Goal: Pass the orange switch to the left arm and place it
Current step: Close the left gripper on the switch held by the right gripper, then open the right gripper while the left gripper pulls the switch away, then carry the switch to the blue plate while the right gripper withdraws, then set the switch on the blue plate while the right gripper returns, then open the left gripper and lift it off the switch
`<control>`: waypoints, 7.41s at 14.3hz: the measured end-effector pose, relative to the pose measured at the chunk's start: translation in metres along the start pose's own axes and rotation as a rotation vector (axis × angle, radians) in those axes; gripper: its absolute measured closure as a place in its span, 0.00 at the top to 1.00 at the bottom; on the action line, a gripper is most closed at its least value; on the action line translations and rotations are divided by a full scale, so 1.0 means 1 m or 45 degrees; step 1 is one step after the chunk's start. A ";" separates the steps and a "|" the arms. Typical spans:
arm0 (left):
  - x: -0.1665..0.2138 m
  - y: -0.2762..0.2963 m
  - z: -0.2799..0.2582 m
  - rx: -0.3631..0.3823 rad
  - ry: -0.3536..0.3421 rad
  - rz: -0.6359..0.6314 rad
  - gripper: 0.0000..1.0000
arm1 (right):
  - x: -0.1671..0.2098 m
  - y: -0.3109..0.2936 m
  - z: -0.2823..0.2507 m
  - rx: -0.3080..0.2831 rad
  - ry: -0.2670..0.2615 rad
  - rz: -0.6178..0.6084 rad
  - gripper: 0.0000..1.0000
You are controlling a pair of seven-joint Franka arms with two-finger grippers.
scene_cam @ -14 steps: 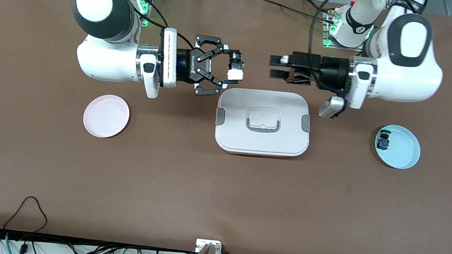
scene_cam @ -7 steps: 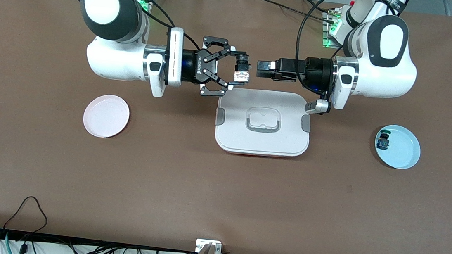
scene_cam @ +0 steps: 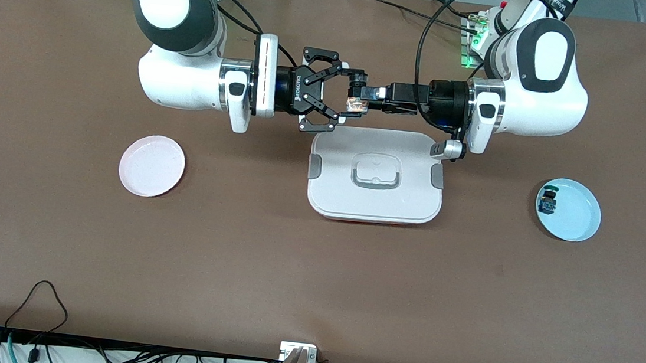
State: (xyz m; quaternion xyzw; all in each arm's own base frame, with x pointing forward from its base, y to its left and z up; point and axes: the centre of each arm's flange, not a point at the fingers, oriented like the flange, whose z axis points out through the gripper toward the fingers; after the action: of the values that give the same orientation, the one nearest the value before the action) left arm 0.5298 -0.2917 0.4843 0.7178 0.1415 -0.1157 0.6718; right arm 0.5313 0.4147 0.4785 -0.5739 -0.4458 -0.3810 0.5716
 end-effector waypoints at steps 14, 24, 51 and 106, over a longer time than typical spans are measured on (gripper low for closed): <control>0.000 0.000 -0.001 0.000 0.004 0.018 0.34 | 0.002 -0.001 0.002 -0.008 0.006 0.015 0.75; 0.004 0.001 -0.012 0.149 0.005 0.121 0.34 | 0.004 0.001 -0.004 -0.021 0.009 0.049 1.00; 0.137 -0.091 -0.298 1.940 -1.156 1.296 0.34 | -0.017 0.025 -0.205 -0.160 -0.405 0.992 1.00; 0.134 -0.015 -0.255 1.785 -0.451 0.328 1.00 | 0.048 -0.012 -0.401 -1.703 -1.256 1.341 1.00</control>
State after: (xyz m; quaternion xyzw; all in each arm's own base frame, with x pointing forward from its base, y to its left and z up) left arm 0.6431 -0.0301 0.4403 0.9604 -0.1620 -0.2136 0.0761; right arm 0.5641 0.0184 0.5496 -0.9991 -0.0140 0.0312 -0.0246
